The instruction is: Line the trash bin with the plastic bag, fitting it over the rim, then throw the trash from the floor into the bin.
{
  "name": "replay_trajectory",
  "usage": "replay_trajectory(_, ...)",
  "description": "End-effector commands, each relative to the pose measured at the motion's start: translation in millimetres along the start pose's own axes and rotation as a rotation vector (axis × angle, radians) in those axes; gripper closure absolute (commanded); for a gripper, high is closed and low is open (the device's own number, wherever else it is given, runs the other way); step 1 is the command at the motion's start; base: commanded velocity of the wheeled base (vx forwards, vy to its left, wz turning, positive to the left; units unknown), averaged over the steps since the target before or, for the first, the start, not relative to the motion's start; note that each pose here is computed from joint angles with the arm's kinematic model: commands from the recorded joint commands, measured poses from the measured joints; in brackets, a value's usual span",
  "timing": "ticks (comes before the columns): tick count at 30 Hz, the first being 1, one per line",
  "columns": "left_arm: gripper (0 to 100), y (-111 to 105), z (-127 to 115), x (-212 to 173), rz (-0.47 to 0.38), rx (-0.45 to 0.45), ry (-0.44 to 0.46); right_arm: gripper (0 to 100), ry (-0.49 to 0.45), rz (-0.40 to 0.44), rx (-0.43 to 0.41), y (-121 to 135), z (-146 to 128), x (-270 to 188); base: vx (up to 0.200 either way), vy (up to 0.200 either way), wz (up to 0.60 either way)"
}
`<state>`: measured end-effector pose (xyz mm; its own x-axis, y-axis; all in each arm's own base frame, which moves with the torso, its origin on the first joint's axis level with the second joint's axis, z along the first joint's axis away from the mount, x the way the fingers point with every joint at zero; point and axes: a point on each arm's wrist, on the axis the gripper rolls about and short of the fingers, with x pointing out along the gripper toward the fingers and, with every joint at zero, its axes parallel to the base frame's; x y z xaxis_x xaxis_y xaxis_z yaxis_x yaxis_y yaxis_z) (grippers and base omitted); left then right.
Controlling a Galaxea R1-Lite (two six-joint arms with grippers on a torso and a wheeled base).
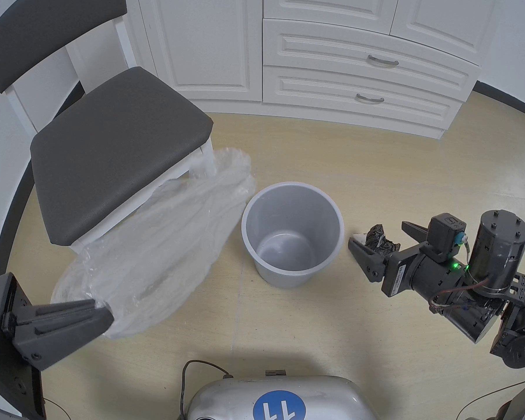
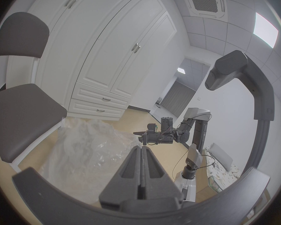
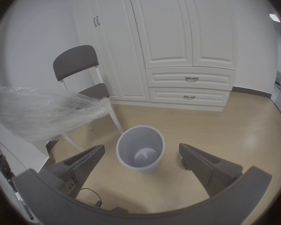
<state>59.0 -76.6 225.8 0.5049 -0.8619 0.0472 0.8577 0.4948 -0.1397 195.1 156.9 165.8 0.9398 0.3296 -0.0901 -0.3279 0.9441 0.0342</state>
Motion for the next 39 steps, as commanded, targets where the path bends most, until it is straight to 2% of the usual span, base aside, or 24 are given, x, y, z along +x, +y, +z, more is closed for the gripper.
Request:
replay_trajectory(1,100,-1.7,2.9,-3.5,-0.010,0.004,-0.018,0,0.010,0.015,-0.006,2.3,-2.8,-2.3,0.000,0.000,0.00)
replay_trajectory(2,100,-1.7,2.9,-3.5,-0.010,0.004,-0.018,0,0.010,0.015,-0.006,2.3,-2.8,-2.3,0.000,0.000,0.00)
replay_trajectory(3,100,-2.0,1.9,-4.5,-0.014,0.003,-0.018,0,0.052,0.078,-0.001,19.1,-14.3,-3.6,0.000,0.000,0.00)
replay_trajectory(4,100,-1.9,1.5,-4.5,-0.014,0.003,-0.016,0,0.056,0.091,0.010,23.2,-15.9,-3.0,0.000,0.000,0.00)
replay_trajectory(8,100,-2.8,0.5,-5.5,-0.029,0.004,-0.014,0,0.089,0.114,0.024,31.8,-24.3,-0.5,0.000,0.000,0.00)
replay_trajectory(14,100,-6.8,-4.5,-7.5,-0.104,0.000,0.005,0,0.160,0.158,0.026,47.8,-43.0,0.8,0.000,0.000,0.00)
replay_trajectory(18,100,-7.7,-4.1,-8.5,-0.112,0.000,0.001,0,0.213,0.188,0.017,59.2,-57.9,0.7,0.000,0.000,0.00)
replay_trajectory(31,100,-7.8,-3.5,-8.8,-0.113,0.003,-0.005,0,0.366,0.240,-0.032,69.9,-100.5,1.3,0.000,0.000,0.00)
replay_trajectory(39,100,-8.6,0.9,-11.5,-0.113,0.006,-0.036,0,0.467,0.357,-0.096,64.6,-116.8,-23.3,0.000,0.000,0.00)
